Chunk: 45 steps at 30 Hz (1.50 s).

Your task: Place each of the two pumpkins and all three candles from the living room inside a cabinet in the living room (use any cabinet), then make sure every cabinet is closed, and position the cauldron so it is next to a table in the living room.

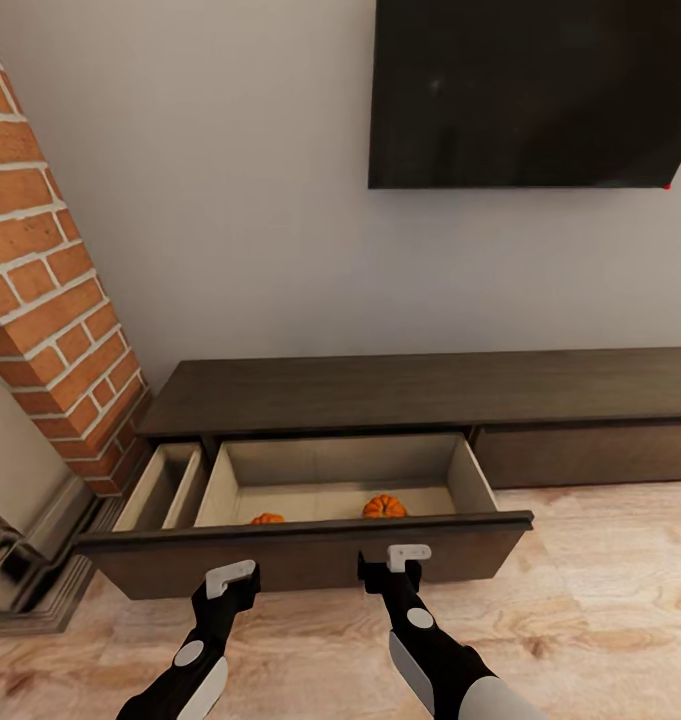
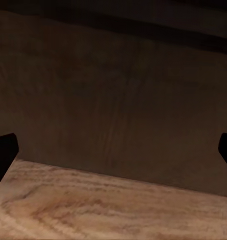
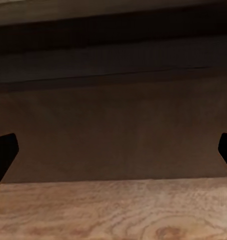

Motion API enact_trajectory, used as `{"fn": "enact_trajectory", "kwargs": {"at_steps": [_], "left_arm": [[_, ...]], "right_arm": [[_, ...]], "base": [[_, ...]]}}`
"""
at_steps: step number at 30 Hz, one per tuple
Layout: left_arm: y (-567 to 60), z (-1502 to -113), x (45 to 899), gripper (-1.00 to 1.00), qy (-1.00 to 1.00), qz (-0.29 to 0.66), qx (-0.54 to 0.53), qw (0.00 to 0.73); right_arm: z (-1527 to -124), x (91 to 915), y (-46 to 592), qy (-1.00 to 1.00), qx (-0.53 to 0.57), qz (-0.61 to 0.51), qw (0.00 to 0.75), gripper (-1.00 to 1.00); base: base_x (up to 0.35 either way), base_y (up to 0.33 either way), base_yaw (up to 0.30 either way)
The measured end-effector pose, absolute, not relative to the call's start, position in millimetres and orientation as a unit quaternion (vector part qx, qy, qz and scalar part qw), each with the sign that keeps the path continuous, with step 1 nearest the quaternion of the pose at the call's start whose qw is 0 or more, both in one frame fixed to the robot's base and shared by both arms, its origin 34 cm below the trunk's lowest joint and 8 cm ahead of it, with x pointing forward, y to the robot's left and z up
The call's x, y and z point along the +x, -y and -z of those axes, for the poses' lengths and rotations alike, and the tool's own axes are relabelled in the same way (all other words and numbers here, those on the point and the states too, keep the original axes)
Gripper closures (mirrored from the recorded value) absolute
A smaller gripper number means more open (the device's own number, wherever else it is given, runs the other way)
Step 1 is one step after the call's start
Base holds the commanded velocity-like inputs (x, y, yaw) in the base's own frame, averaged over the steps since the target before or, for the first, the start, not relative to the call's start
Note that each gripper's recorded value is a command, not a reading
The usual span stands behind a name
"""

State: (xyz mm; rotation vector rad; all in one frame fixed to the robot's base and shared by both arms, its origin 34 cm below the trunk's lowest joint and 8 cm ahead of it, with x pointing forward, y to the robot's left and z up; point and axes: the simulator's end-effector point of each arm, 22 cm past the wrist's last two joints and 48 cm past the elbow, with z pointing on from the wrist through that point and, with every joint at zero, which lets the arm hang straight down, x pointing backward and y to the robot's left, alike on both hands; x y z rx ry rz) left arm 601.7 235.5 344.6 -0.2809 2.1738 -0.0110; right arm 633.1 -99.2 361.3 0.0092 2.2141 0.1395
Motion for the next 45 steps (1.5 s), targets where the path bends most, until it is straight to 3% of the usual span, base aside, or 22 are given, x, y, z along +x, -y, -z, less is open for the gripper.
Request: {"fn": "enact_trajectory", "kwargs": {"at_steps": [14, 45], "left_arm": [[-235.0, -344.0, 601.1, -1.00, -0.883, 0.004, -0.113, 0.457], [-235.1, -343.8, 601.0, -1.00, -0.883, 0.004, -0.113, 0.456]], "right_arm": [[-359.6, 631.7, 99.7, -0.895, 0.006, -0.056, 0.443, -1.00], [-359.8, 631.7, 98.9, -0.895, 0.004, -0.057, 0.443, -1.00]], "base": [[0.134, 0.006, 0.000], [0.257, 0.031, 0.000]]}}
